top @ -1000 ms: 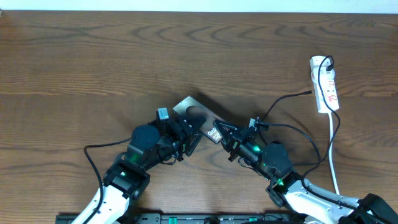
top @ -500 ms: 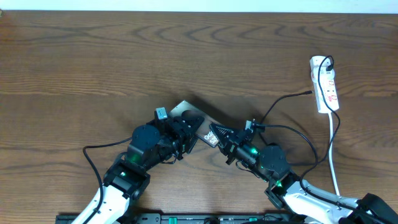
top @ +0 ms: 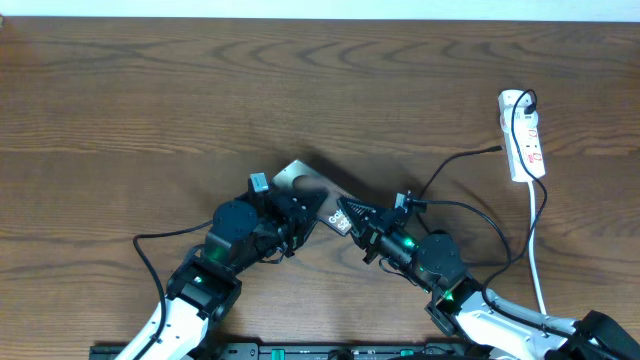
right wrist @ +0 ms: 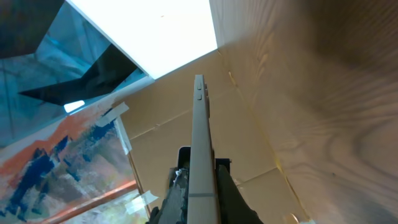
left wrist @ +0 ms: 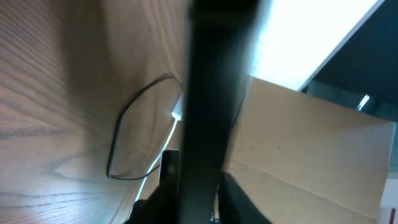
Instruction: Plug charger to phone and switch on socket
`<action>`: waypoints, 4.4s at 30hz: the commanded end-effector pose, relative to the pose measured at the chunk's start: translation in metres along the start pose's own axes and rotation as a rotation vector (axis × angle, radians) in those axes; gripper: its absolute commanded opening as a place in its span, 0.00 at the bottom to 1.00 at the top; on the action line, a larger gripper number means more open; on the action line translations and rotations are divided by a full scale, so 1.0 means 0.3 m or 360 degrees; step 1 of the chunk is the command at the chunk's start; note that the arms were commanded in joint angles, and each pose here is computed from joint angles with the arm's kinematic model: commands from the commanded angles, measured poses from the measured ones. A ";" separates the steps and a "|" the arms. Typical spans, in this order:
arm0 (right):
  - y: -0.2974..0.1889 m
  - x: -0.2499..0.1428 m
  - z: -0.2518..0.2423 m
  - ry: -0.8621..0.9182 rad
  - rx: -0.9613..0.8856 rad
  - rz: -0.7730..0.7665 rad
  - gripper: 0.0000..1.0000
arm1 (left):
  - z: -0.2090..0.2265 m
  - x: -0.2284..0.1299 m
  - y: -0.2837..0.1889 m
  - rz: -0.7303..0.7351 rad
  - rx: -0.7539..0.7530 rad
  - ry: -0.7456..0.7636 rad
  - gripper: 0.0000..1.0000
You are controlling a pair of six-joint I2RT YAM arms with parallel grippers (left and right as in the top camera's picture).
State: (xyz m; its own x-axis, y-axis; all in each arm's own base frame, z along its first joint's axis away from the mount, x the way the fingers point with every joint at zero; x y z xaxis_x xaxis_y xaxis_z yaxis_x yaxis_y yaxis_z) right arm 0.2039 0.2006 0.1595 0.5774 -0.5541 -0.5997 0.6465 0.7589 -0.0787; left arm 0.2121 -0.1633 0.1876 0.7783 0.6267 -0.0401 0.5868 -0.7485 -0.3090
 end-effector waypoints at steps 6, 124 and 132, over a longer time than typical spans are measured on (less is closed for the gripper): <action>0.008 -0.025 0.034 -0.0006 0.0065 0.0033 0.01 | 0.010 0.005 0.015 -0.0010 0.0028 0.0004 0.11; 0.152 0.724 -0.068 -0.1651 -0.1890 -0.0672 0.15 | 0.090 0.231 -0.132 0.0140 -0.0028 -0.0028 0.08; 0.137 0.536 -0.116 -0.1708 -0.2047 -0.0275 0.11 | 0.090 0.231 -0.132 0.0140 -0.0028 -0.0028 0.08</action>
State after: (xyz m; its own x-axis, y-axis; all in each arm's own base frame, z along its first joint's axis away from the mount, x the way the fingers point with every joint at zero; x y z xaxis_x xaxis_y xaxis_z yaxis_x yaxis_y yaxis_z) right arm 0.3502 0.1364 0.0590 0.8397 -0.3304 0.4309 0.4618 0.0171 -0.8868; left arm 0.2358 -0.0839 0.1656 0.8096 0.5747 -0.1197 0.5208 -0.7972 -0.3054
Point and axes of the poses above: each gripper's point midway between its finger pads, its own y axis out along the fingers, its own z axis along the line the jaws close on, x = y × z, the point moved 7 cm from there along -y, back along the fingers, and after that the axes turned 13 degrees about y, right-handed, at the moved point
